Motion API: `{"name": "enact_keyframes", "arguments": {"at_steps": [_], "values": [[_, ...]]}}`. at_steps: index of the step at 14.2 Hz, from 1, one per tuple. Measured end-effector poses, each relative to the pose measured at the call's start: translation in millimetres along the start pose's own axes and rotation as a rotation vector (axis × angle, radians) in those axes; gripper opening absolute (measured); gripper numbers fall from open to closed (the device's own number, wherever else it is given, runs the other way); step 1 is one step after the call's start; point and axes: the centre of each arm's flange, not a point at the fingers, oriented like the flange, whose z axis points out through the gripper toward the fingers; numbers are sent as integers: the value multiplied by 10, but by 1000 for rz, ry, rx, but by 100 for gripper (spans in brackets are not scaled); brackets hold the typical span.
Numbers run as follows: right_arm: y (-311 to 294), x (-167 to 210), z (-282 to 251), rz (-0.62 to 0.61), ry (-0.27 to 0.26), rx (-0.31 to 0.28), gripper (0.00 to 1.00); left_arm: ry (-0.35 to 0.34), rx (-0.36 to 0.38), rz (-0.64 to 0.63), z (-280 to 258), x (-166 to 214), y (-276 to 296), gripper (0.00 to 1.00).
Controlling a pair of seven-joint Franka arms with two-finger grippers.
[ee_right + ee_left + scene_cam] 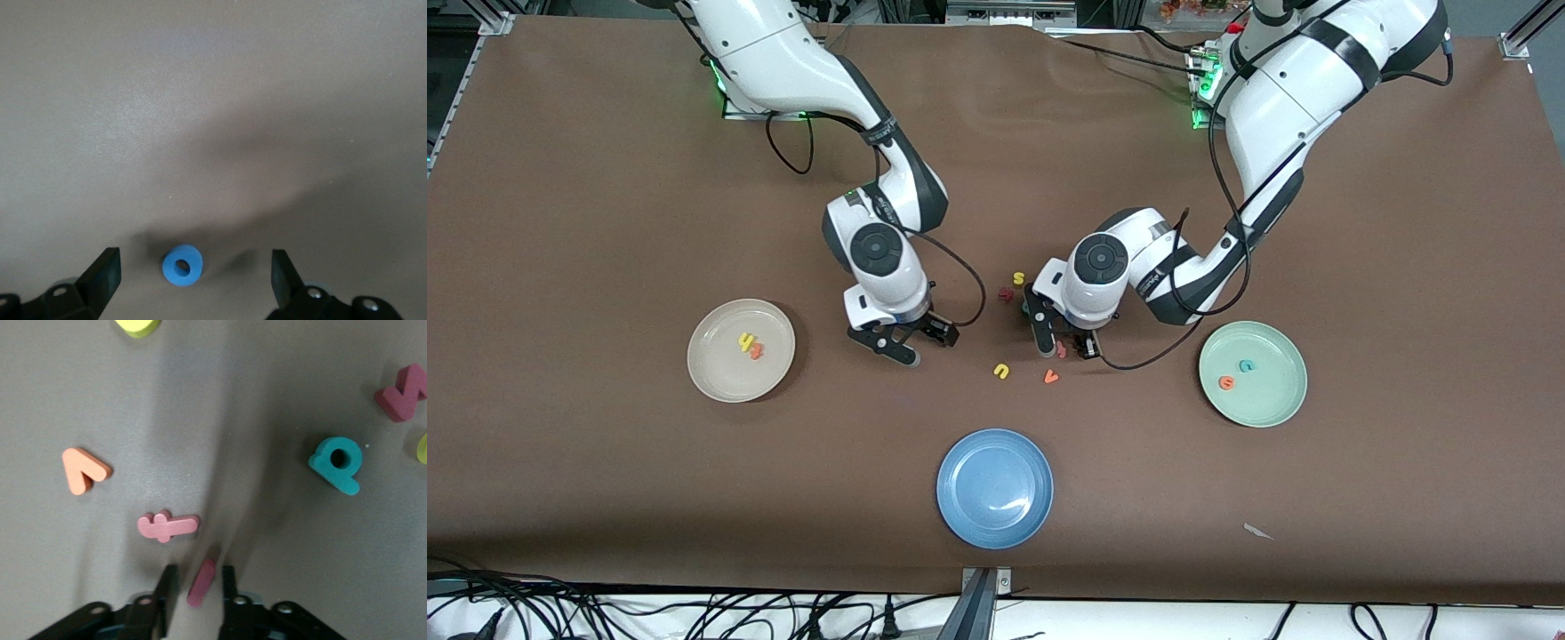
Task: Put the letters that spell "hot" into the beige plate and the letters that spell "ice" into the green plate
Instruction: 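Place the bar with the left gripper while the right gripper grasps the o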
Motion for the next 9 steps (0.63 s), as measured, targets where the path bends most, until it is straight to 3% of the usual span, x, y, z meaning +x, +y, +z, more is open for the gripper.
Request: {"name": "enact_keyframes", "arguments": {"at_steps": [2,5,8,9], "values": [[-11,19,37,5,1,-8,100,3,3,-2,-16,2,-18,10],[13,26,105,12,-2,-18,98,-9,7,-13,-82,-21,-87,11],[-3,-6,119,17,-5,-17,86,-61,28,-47,-379,-186,-291,10],[-15,-21,116,18,-6,-15,86,-85,38,-66,-525,-287,-381,10]]}}
